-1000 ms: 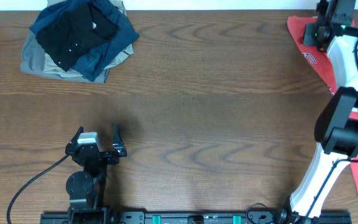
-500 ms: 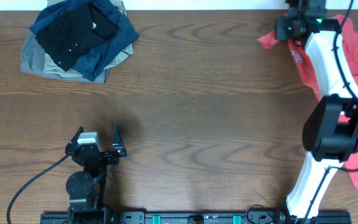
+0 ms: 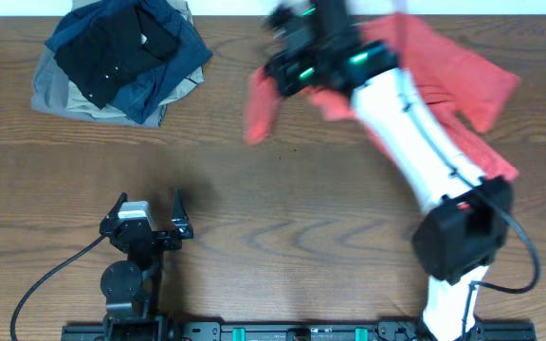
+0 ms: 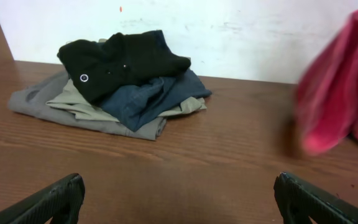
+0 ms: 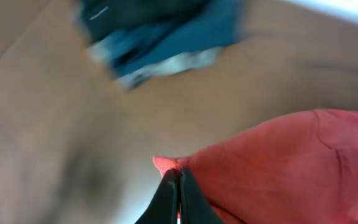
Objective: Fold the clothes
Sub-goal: 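Drag the red T-shirt left to the table center, then release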
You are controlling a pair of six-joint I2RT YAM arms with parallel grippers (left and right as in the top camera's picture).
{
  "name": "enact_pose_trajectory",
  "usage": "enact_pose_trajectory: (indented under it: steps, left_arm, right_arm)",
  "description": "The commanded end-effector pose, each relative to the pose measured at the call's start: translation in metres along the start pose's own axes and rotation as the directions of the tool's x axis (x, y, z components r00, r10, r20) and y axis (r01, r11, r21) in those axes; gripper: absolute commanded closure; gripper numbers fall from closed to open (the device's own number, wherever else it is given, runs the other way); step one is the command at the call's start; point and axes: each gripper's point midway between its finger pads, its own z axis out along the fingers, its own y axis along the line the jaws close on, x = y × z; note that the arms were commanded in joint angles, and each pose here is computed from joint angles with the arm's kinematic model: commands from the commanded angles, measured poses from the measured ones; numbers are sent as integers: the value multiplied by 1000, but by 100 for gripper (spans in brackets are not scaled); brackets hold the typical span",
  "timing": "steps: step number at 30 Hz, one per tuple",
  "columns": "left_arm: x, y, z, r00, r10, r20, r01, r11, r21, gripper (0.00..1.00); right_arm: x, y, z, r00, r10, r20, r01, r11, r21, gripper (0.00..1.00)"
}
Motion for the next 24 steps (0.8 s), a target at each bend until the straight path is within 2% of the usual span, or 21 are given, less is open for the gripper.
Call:
enact_pose_trajectory:
  steps: [1, 6, 10, 12, 14, 16, 17, 20, 22, 24]
  left_arm:
    - [16, 0, 1, 999, 13, -49, -13, 1000, 5, 2]
    - [16, 0, 1, 999, 13, -49, -13, 1000, 5, 2]
    - [16, 0, 1, 999, 13, -49, -13, 1000, 5, 2]
    - [16, 0, 1, 999, 13, -49, -13, 1000, 5, 2]
    - [16, 0, 1, 999, 13, -49, -13, 1000, 5, 2]
    - [16, 0, 1, 999, 13, -49, -13, 1000, 5, 2]
    - [16, 0, 1, 999, 13, -49, -13, 1000, 5, 2]
    - [16, 0, 1, 999, 13, -49, -13, 1000, 5, 2]
    - [16, 0, 1, 999, 13, -49, -13, 1000, 5, 2]
    - [16, 0, 1, 999, 13, -49, -13, 1000, 5, 2]
  right_arm:
    - [36, 73, 36, 991, -51, -122, 34, 990, -137, 99]
    - [78, 137, 52, 964, -123, -237, 80, 980, -184, 99]
    - [89, 156, 52, 955, -144, -261, 96, 977, -189, 98]
    - [90, 148, 52, 955, -119, -270, 85, 987, -134, 84]
    - [89, 136, 49, 957, -93, -276, 70, 993, -92, 60]
    - [85, 124, 45, 959, -71, -273, 53, 996, -74, 24]
    - [82, 115, 41, 961, -53, -270, 39, 997, -59, 13]
    - [73, 90, 26, 966, -5, -260, 0, 1000, -20, 8]
    - [66, 67, 8, 967, 45, -250, -41, 999, 20, 1]
    - [62, 47, -9, 967, 90, -240, -79, 995, 56, 1]
